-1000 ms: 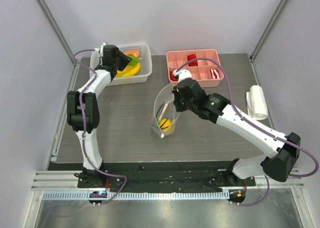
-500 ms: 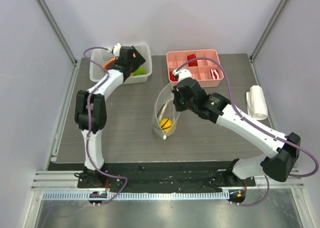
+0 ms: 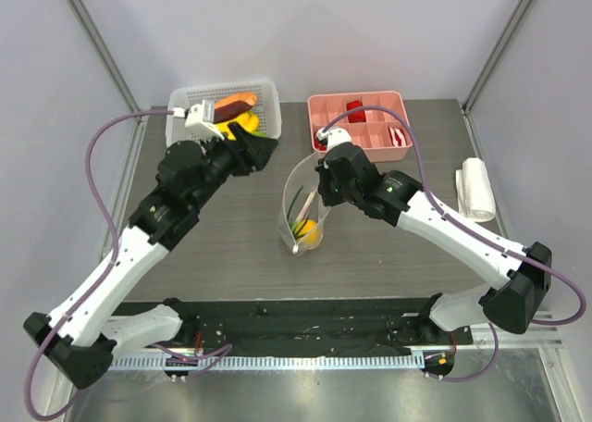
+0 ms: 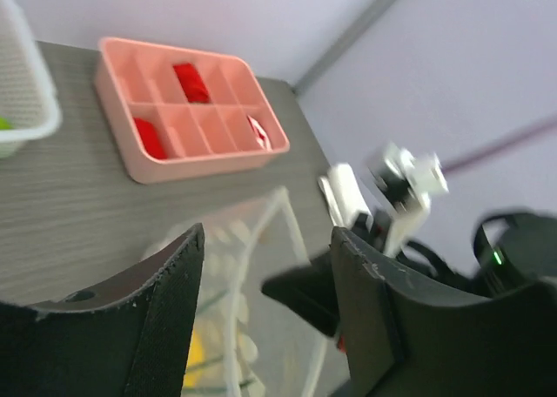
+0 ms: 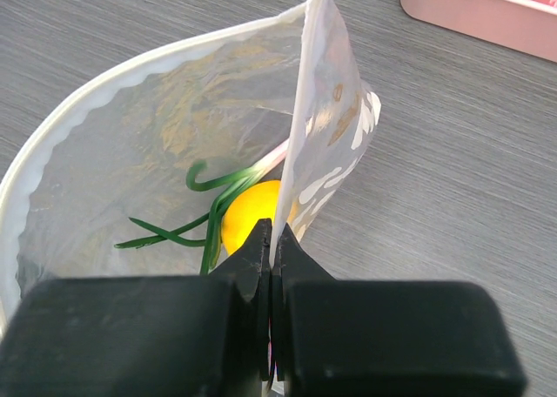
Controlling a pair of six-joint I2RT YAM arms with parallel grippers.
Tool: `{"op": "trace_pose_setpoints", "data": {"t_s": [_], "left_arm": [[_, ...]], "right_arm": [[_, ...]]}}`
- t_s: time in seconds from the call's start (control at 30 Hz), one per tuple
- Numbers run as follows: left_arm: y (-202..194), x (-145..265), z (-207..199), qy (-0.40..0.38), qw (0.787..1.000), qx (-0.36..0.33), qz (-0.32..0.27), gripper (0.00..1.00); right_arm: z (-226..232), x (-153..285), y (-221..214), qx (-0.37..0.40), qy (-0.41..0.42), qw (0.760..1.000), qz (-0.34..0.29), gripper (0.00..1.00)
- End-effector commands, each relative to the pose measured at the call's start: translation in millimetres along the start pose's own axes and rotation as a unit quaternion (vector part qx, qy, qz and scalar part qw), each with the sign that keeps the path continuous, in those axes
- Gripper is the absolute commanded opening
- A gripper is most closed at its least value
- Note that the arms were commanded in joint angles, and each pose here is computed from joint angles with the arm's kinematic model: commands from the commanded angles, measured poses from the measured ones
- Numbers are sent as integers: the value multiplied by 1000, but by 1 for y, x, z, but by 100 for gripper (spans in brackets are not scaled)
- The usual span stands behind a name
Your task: Open the zip-top bag and remove the fake food
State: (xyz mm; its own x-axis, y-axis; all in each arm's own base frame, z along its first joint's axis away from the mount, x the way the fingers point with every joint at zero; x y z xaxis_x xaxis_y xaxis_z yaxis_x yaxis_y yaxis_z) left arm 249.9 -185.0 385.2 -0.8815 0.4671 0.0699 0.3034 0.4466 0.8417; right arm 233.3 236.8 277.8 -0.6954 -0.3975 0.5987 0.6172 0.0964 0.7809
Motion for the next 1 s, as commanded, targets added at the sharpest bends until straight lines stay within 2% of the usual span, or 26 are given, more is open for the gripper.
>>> {"op": "trace_pose_setpoints", "data": {"t_s": [0.0,0.07,0.13,0.17,0.33,0.5,0.57,0.6,0.63,0.67,0.73,0.87,0.97], "left_arm": [[-54,16,-19,-70,993,-41,90,57],[-73,25,-34,-87,988,-61,111,54],[-84,23,-35,-62,987,-95,116,48],[-95,26,-37,-56,982,-112,139,45],[-116,21,-44,-33,971,-162,175,27],[-126,26,-34,24,966,-185,180,21],[-123,23,-36,52,967,-176,178,13],[-118,22,-37,70,968,-168,172,0],[-119,25,-33,96,963,-173,185,0],[-111,18,-40,123,967,-146,167,0],[-112,16,-38,164,962,-126,176,1],[-106,0,-52,204,962,-85,160,1],[-120,-14,-53,235,952,-82,175,0]], "right_arm": [[11,9,23,-11,34,999,-35,1],[13,10,24,-15,39,998,-35,1],[14,9,24,-16,44,998,-35,1],[14,9,24,-17,43,998,-34,1],[13,8,22,-17,40,999,-33,1],[13,6,20,-18,37,999,-31,1],[13,6,20,-18,39,999,-29,1],[13,4,19,-18,38,999,-26,1],[13,4,20,-19,37,999,-27,1],[13,2,19,-18,36,999,-26,1],[15,1,20,-20,37,999,-25,1],[16,0,22,-28,37,999,-26,1],[18,1,23,-40,38,998,-25,1]]}}
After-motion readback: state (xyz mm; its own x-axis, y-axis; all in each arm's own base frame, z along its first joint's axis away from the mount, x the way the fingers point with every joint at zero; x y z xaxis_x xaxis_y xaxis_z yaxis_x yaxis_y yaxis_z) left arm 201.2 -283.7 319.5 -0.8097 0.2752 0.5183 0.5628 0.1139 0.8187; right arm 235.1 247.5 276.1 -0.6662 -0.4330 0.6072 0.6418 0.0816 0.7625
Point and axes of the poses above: each gripper's point midway between its finger pads, its own x axis back along the fingers, its own z axis along the line the jaws close on, y = z × x, the point moved 7 cm from there along x, back along the fingers, and after that the axes turned 4 degrees about -x, right-handed, at the moved point
